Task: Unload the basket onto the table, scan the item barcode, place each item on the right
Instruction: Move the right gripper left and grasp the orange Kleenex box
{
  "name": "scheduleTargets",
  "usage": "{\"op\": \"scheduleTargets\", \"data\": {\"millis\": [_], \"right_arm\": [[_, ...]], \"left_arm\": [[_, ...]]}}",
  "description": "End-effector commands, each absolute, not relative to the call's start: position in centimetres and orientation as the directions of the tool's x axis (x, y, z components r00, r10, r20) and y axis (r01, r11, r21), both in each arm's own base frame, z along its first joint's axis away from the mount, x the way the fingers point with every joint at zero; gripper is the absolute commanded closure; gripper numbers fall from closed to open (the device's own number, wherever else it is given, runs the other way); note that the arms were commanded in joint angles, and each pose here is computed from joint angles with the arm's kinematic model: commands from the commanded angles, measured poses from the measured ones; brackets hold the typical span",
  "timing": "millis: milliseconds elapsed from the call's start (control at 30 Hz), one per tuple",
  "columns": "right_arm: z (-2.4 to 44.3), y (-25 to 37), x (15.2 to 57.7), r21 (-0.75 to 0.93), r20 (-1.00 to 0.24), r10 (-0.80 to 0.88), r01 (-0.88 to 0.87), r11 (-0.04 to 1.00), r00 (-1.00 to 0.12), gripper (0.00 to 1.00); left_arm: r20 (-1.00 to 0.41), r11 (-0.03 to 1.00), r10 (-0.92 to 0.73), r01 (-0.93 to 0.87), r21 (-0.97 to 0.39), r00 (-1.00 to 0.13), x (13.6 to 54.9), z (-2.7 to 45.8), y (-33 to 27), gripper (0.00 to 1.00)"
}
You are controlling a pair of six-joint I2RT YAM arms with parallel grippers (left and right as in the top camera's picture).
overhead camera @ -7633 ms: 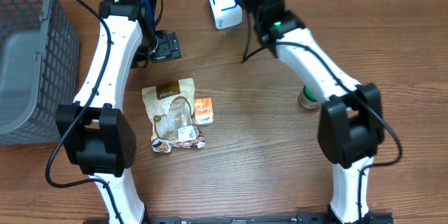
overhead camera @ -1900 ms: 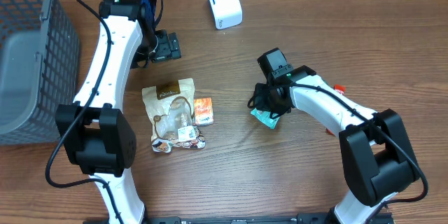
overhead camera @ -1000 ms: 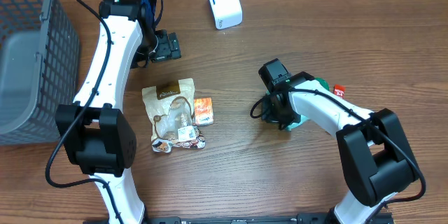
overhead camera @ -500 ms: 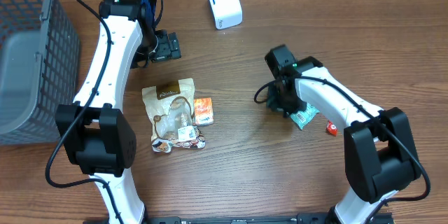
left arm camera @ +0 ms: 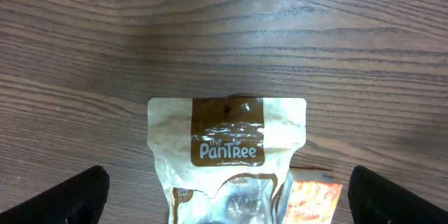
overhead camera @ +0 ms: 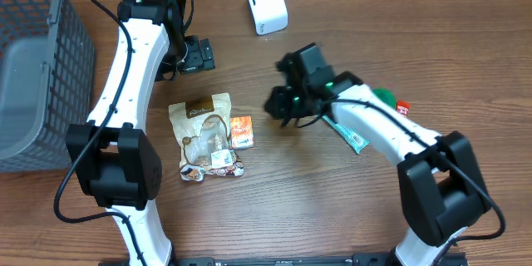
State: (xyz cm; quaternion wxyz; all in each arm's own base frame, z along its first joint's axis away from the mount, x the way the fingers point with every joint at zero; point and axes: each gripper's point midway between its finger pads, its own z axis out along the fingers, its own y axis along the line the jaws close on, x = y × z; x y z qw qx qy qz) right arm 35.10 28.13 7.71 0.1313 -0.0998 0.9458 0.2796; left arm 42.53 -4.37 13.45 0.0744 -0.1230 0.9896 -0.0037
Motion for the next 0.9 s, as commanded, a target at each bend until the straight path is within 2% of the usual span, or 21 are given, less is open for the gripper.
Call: {"op": "scheduleTargets", "data": {"millis": [0, 233, 633, 867], "right_arm": [[8.2, 30.7, 33.9, 0.485, -0.349, -0.183, -0.344, 0.804, -0.919, 0.68], [7.3, 32.5, 32.5, 0.334, -0.412, -0.224, -0.375, 0.865, -0.884, 0.68], [6.8, 32.0, 32.8, 0.288, -0.427, -0.140, -0.281, 0.916, -0.893, 0.67], [5.2, 32.4, 32.0, 0.315, -0.370, -0.138, -0.264, 0.912, -0.919, 0.64]], "left_arm": [[-0.163, 0.973, -0.231, -0.231, -0.023, -0.959, 42.9, 13.9, -4.2, 0.00], [-0.163, 0.973, -0.231, -0.231, -0.023, -0.959, 42.9, 13.9, -4.2, 0.00], [-0.163, 0.973, -0.231, -0.231, -0.023, -0.959, 42.9, 13.9, -4.2, 0.00], [-0.163, 0.973, -0.231, -0.231, -0.023, -0.959, 42.9, 13.9, -4.2, 0.00]]}}
